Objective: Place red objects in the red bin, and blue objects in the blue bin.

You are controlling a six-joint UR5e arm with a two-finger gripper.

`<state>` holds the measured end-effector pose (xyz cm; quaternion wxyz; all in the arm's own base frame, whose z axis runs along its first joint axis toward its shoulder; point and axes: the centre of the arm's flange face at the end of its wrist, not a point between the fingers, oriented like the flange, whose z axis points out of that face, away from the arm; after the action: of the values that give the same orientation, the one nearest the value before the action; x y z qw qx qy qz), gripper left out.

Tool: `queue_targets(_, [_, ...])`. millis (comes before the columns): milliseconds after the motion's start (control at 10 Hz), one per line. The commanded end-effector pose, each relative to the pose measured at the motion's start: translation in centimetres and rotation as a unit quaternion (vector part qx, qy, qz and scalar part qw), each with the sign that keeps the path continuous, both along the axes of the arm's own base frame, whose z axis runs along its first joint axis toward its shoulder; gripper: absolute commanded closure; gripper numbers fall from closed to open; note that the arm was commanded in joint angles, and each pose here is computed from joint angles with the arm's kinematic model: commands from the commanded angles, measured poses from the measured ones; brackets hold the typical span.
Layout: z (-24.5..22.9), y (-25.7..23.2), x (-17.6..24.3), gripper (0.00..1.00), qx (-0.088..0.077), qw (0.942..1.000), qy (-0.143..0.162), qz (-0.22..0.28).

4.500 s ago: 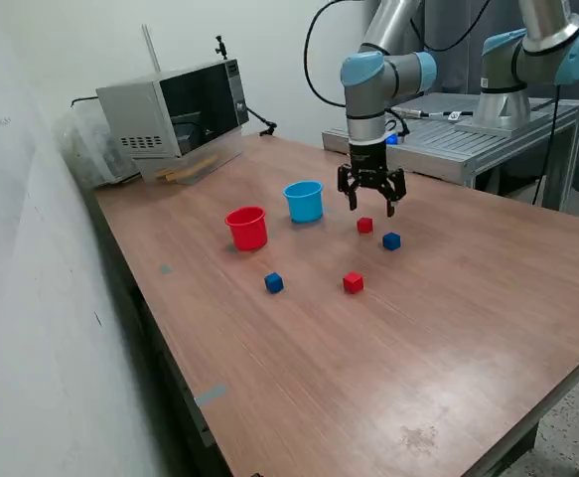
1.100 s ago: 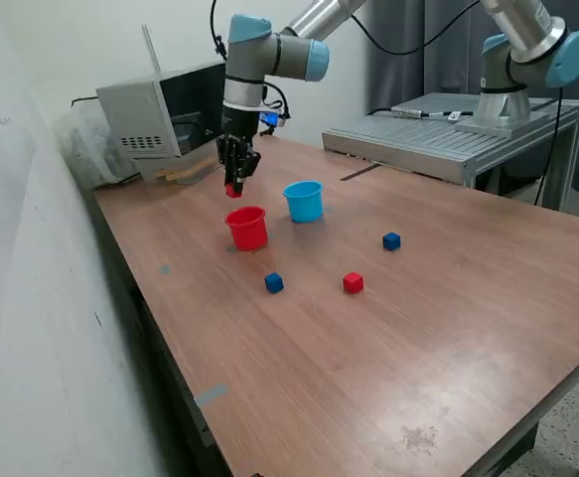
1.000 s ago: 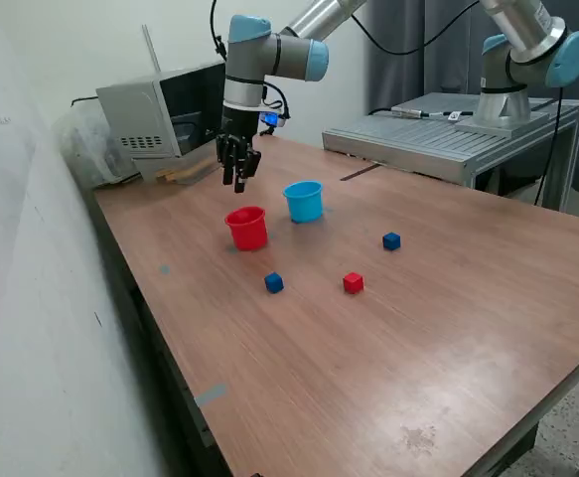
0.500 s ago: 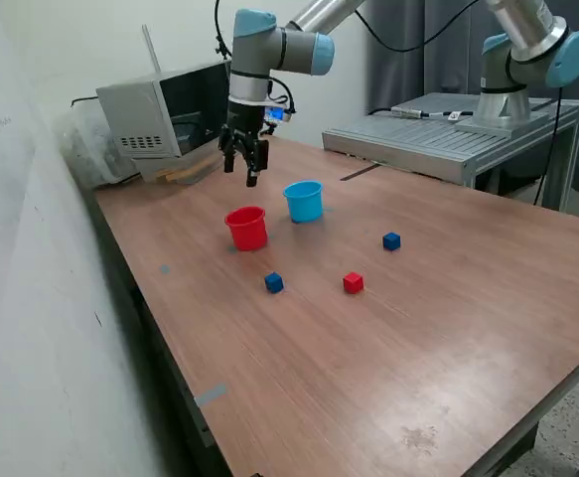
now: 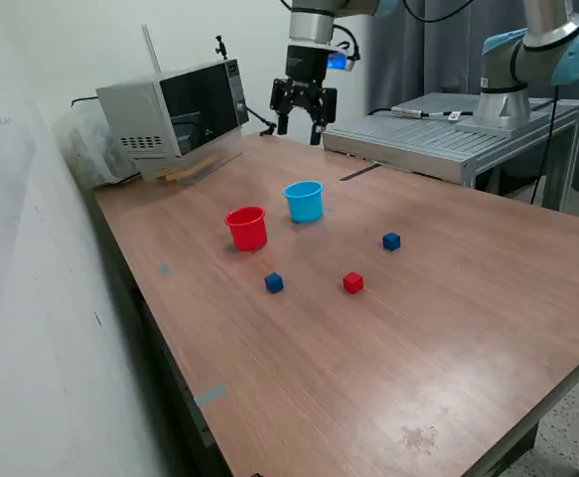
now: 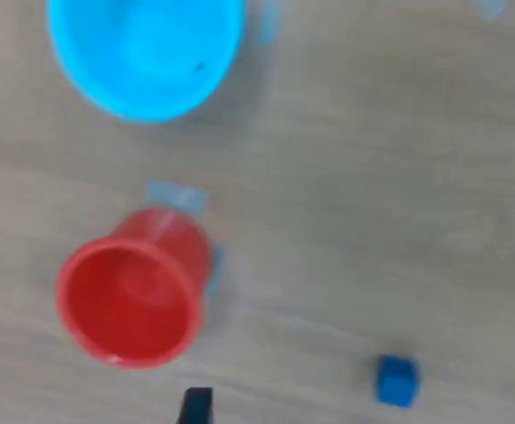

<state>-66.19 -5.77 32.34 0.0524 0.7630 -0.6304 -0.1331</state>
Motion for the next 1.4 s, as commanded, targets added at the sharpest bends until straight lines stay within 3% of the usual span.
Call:
queue_targets(0, [1.7, -6.2, 6.8, 0.00, -0.015, 0.9994, -0.031, 0.004])
queue_targets(200, [0.7, -7.4, 5.7, 0.00, -0.027, 0.9991, -0.034, -0.003])
queue_targets(500, [-2.3, -13.0, -1.0, 0.00, -0.045, 0.9983, -0.028, -0.024])
queue_targets(700, [-4.6, -13.8, -4.8, 0.00, -0.057, 0.9960, -0.017, -0.067])
queue_targets(1000, [-12.8, -14.2, -7.8, 0.00, -0.054, 0.9953, -0.038, -0.071])
queue_targets(1300, [-18.6, -14.3, -8.1, 0.00, -0.053, 0.9947, -0.052, -0.072])
